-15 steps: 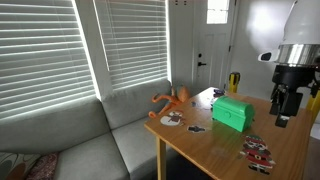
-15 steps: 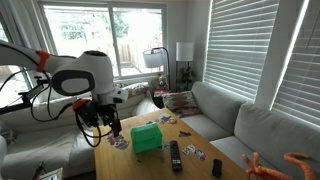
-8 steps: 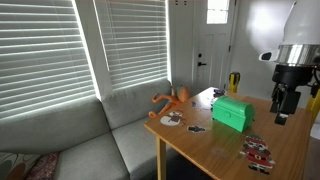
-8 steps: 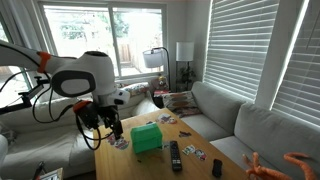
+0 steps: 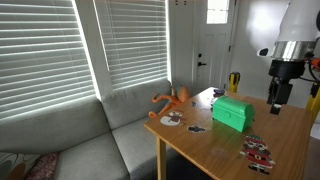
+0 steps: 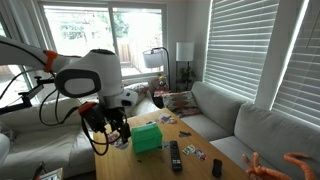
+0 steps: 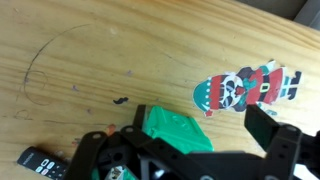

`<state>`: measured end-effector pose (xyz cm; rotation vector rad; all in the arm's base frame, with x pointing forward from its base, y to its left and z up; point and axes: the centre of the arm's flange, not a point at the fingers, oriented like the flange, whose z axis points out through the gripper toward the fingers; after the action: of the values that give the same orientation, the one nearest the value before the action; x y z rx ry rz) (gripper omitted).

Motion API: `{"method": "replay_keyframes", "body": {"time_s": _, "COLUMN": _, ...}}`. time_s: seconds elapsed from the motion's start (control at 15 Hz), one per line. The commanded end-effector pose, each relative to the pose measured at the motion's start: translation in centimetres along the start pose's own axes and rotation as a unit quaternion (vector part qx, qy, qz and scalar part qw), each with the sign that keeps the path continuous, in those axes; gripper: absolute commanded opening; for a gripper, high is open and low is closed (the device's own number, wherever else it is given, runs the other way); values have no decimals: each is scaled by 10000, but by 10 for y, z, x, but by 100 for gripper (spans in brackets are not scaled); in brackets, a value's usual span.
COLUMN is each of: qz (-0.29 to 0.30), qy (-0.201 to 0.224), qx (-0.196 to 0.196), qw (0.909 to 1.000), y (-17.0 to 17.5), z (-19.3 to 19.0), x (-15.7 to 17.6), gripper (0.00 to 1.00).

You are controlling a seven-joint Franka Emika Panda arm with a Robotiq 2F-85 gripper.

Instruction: Turn the green lunchbox towards the left

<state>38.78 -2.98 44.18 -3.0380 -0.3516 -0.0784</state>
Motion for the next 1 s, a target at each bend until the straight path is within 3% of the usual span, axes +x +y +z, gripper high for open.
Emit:
{"method": "replay_keyframes", "body": {"time_s": 0.0, "qz": 73, "qy": -55, "qx": -108, "qw": 9999, "y": 19, "z": -4, "x": 22, "gripper": 100}}
{"method": "replay_keyframes", "body": {"time_s": 0.93, "qz": 893, "qy": 14, "qx": 147, "qw": 9959, "y": 33, "z": 4, "x": 88, "gripper": 100}}
